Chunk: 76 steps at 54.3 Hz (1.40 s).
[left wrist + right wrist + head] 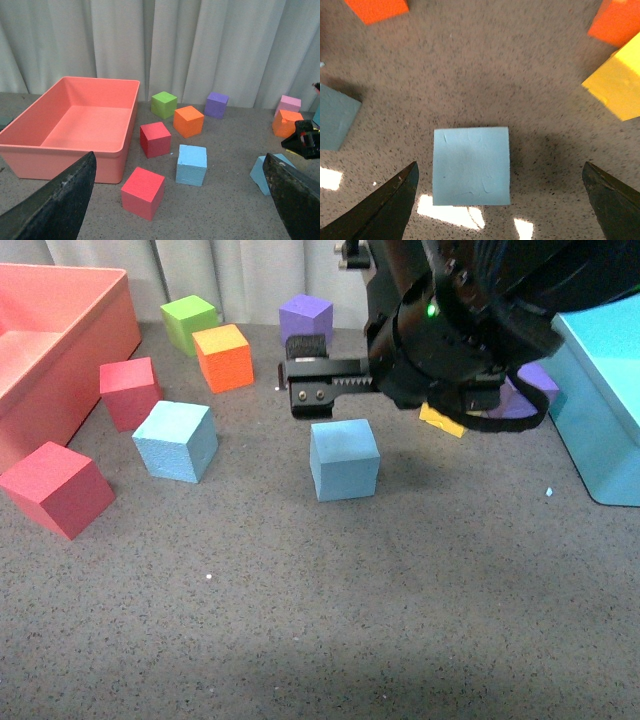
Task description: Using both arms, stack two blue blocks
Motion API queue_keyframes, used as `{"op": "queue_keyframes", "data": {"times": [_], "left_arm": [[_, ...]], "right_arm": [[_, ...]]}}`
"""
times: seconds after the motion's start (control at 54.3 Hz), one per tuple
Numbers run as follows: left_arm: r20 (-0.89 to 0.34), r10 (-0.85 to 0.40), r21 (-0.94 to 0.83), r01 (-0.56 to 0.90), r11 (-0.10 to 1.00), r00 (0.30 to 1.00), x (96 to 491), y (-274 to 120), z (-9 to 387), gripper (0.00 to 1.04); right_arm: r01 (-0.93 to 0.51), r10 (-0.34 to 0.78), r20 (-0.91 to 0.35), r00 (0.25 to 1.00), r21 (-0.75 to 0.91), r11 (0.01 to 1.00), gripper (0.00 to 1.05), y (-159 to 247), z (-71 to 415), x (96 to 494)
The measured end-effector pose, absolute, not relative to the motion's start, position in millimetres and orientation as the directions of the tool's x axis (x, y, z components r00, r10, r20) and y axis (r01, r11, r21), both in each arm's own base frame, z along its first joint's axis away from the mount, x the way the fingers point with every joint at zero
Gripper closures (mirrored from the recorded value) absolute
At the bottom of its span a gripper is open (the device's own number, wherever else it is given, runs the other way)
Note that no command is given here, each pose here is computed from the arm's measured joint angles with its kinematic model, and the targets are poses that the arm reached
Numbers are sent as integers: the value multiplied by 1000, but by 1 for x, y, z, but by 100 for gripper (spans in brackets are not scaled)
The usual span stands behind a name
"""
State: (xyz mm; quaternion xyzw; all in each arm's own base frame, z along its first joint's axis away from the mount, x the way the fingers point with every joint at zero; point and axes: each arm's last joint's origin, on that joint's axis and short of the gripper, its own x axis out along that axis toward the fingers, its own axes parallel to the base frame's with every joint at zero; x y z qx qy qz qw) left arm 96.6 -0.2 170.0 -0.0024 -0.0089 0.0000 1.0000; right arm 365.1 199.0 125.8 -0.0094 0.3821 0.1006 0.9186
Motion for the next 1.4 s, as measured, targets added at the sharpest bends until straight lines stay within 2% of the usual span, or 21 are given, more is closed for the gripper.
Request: {"op": "queue_keyframes", "data": {"times": [0.018,0.037,0.055,0.074,0.111,0.221,0.313,0.387,0.534,0.995,1.308,1.401], "left_arm": [[18,0,-5,0,1000,1000,97,0,170,7],[18,0,-5,0,1000,1000,97,0,170,7],[18,0,-5,0,1000,1000,97,0,170,7],[18,-1,-5,1,1000,1000,97,0,170,7],[18,-3,-5,3,1000,1000,97,0,170,7],[18,0,-5,0,1000,1000,97,0,170,7],[18,0,-5,0,1000,1000,97,0,170,7],[18,-1,-5,1,1000,1000,97,0,170,7],[18,-1,-5,1,1000,1000,97,0,170,7],[18,0,-5,0,1000,1000,97,0,170,7],[18,0,-5,0,1000,1000,97,0,170,7],[18,0,-5,0,1000,1000,97,0,170,7]], "right_arm": [[-187,170,-690,703,51,981,10,199,128,365],[-176,148,-643,752,21,984,12,198,127,366],[-133,98,-548,831,-24,991,17,193,125,364],[-104,65,-487,871,-52,993,21,189,123,362],[-60,26,-387,922,-76,995,28,176,116,352],[-23,16,-186,982,-36,999,44,139,112,323],[-4,4,8,1000,20,1000,65,101,146,293],[3,-4,27,1000,19,1000,78,84,153,276],[-5,5,-24,1000,-5,1000,104,59,145,243],[-4,4,-19,1000,-3,1000,104,21,161,184],[-23,22,-19,1000,0,1000,104,5,161,158],[2,-2,-16,1000,0,1000,104,0,162,149]]}}
